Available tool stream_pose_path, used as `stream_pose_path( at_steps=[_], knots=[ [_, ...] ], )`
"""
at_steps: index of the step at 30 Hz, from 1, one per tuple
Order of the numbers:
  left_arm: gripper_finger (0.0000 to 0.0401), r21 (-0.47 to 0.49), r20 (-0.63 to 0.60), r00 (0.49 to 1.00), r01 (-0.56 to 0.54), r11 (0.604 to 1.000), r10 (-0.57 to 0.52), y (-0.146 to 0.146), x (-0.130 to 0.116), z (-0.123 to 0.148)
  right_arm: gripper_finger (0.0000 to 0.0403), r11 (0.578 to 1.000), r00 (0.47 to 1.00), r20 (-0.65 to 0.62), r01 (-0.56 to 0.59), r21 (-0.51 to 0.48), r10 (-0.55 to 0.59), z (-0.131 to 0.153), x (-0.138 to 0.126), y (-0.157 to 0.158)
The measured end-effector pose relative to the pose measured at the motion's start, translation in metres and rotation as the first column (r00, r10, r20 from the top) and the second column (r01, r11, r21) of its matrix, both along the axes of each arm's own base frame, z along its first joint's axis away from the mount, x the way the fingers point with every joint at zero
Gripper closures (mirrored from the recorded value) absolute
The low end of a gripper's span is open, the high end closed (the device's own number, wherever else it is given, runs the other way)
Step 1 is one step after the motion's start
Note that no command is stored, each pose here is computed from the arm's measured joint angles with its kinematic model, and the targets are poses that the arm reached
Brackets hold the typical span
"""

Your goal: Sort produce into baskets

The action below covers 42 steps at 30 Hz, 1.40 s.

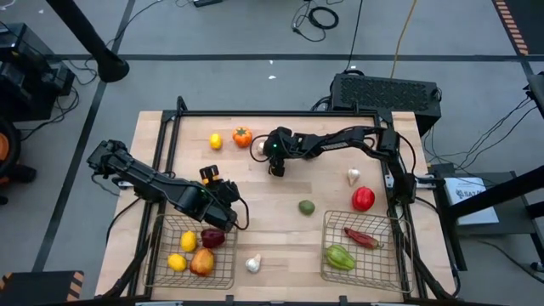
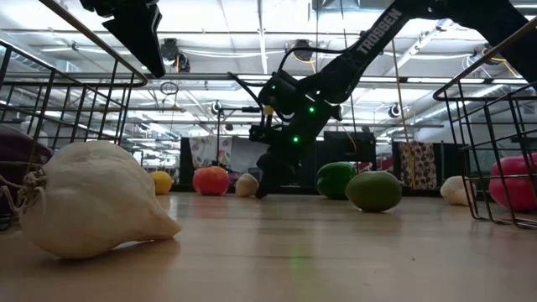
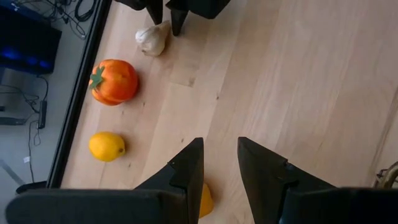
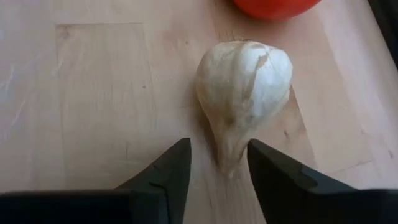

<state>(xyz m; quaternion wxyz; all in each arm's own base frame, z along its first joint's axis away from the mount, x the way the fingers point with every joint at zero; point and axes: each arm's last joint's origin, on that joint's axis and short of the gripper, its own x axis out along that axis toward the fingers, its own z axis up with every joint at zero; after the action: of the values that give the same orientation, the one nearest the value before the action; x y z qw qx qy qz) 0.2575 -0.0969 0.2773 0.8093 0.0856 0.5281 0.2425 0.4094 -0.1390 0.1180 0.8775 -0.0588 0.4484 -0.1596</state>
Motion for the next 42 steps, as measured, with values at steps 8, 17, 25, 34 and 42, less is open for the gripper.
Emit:
stream_pose_path(
  at_steps=[8, 17, 25, 34, 42],
  knots=[
    [0.0294, -0.002, 0.003, 1.0, -0.005, 1.0, 0.005, 0.0, 0.0, 0.0, 0.0303, 1.0, 1.0, 0.007, 0.017, 0.011, -0.017, 0.001, 0.0, 0.0],
    [0.0294, -0.002, 0.003, 1.0, -0.005, 1.0, 0.005, 0.0, 0.0, 0.0, 0.0346, 0.999, 1.0, 0.011, 0.027, 0.017, -0.027, 0.001, 0.001, 0.006],
    [0.0294, -0.002, 0.003, 1.0, -0.005, 1.0, 0.005, 0.0, 0.0, 0.0, 0.0357, 0.996, 0.999, 0.003, 0.048, 0.079, -0.048, 0.033, -0.007, 0.026],
    [0.0294, -0.003, 0.004, 1.0, -0.005, 1.0, 0.005, 0.0, 0.0, 0.0, 0.0357, 0.93, 0.995, -0.055, -0.059, 0.362, 0.085, 0.106, -0.045, 0.092],
    [0.0294, -0.005, 0.006, 1.0, -0.005, 1.0, 0.005, 0.0, 0.0, 0.0, 0.0357, 0.89, 0.95, -0.261, -0.036, 0.454, 0.171, 0.15, -0.106, 0.178]
  ],
)
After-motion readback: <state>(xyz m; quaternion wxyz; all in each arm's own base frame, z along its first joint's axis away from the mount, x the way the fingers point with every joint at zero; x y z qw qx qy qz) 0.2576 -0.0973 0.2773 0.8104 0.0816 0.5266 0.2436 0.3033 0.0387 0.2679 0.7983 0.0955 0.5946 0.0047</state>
